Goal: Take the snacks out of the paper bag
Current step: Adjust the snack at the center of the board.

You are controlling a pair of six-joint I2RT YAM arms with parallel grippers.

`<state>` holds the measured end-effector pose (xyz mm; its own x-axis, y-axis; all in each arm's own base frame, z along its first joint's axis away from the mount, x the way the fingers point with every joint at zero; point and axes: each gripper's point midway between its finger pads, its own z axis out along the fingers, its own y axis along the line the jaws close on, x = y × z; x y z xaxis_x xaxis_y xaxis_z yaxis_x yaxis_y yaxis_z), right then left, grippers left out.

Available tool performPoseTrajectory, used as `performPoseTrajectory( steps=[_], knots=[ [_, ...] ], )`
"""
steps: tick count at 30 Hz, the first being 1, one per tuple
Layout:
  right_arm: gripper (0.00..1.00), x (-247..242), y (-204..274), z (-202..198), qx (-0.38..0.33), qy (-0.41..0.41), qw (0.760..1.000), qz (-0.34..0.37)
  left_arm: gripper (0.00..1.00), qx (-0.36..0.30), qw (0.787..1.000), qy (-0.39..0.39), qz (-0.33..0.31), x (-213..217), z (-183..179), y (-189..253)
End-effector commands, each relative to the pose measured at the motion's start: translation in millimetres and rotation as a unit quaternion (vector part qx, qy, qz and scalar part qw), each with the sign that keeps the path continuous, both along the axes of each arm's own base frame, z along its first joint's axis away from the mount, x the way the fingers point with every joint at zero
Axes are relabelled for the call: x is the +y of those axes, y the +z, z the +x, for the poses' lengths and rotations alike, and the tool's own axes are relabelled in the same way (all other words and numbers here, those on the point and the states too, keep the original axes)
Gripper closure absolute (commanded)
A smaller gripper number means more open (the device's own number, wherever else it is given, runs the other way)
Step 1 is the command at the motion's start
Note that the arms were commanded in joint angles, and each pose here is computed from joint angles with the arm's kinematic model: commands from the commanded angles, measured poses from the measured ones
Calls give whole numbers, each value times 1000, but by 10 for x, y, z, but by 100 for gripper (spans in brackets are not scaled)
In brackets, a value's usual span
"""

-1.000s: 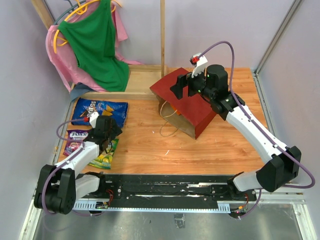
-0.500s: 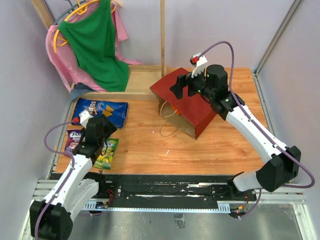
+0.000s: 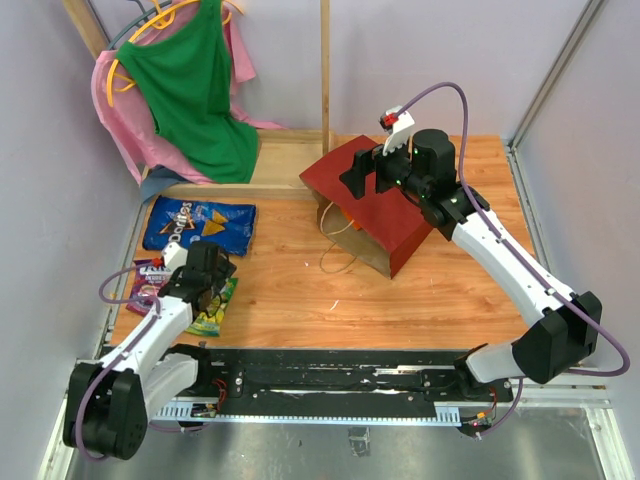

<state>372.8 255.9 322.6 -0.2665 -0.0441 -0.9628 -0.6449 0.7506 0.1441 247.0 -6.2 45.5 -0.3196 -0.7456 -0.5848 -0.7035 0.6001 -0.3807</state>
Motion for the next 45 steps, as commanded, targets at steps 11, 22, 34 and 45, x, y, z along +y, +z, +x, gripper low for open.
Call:
performPoseTrajectory(
  steps=[11,22,34,45],
  knots=[
    [1,51,104,-16,-19,7,1000,8,13,31,997,51,54,240,16,-247],
    [1,44,109,-3,-22,5,1000,4,14,46,998,-13,49,73,220,-423],
    [2,50,85,21,-20,4,1000,0,13,1,992,-111,56,-143,586,-119],
    [1,65,32,60,-8,3,1000,-9,1,-246,918,-313,-3,-887,752,1175]
  ],
)
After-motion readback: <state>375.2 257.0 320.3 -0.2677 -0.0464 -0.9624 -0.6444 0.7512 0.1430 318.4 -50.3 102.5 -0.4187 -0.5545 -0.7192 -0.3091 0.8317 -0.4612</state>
